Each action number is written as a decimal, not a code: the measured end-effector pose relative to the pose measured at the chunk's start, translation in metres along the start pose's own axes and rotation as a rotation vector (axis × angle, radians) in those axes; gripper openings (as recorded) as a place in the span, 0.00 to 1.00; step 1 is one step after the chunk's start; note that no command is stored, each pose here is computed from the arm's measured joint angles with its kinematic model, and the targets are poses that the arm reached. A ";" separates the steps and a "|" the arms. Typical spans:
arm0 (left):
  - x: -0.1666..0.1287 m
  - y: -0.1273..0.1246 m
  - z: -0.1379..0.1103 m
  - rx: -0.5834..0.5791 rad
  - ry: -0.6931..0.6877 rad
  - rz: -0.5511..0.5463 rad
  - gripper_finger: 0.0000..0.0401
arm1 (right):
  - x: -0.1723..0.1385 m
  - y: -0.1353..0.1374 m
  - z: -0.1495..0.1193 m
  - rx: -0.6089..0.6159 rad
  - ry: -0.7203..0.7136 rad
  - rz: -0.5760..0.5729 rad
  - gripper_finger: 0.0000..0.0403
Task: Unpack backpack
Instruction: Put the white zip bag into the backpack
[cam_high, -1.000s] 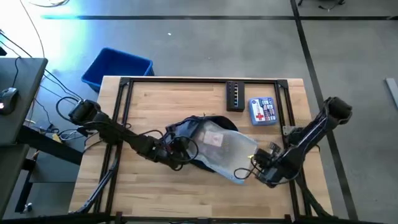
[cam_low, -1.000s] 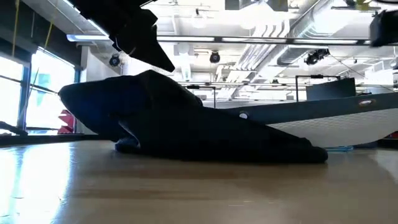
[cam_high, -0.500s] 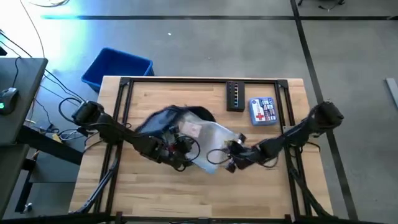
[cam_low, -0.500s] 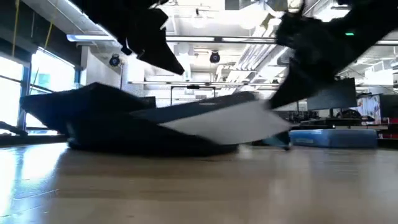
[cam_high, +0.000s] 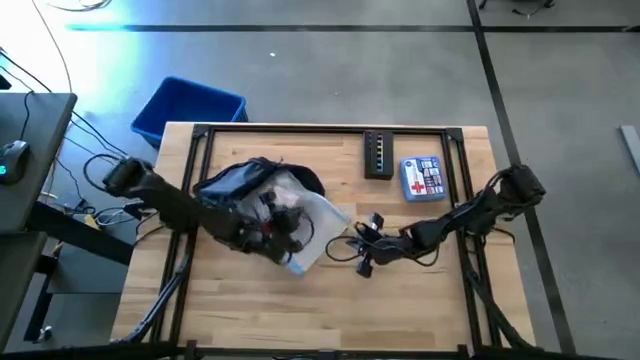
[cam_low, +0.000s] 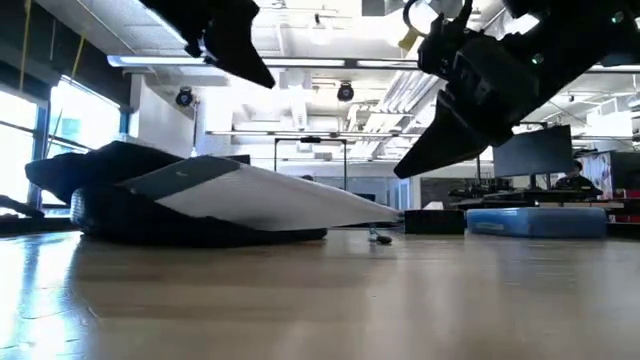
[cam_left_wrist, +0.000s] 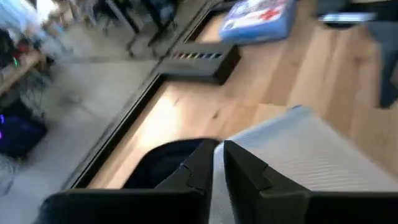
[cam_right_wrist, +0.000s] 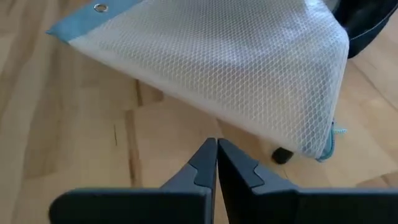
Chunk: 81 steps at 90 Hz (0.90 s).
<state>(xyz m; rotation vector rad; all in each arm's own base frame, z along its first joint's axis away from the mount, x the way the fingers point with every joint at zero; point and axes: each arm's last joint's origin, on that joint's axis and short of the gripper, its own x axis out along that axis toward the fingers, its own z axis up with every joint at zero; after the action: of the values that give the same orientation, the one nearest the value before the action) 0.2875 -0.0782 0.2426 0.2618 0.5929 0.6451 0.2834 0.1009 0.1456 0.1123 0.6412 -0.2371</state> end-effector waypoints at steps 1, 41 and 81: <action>0.000 0.003 0.001 -0.002 0.013 -0.007 0.08 | 0.000 0.000 0.000 0.000 -0.001 0.000 0.00; 0.039 0.082 -0.040 0.196 0.678 -0.108 0.52 | 0.000 0.002 -0.001 0.010 0.030 0.067 0.00; 0.057 0.096 -0.055 0.392 0.786 0.136 0.56 | -0.001 0.003 -0.002 0.006 0.046 0.082 0.00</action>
<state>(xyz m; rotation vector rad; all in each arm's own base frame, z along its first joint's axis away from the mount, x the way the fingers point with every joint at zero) 0.2445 0.0349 0.2121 0.4180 1.4737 0.7565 0.2826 0.1039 0.1445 0.1498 0.6799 -0.1577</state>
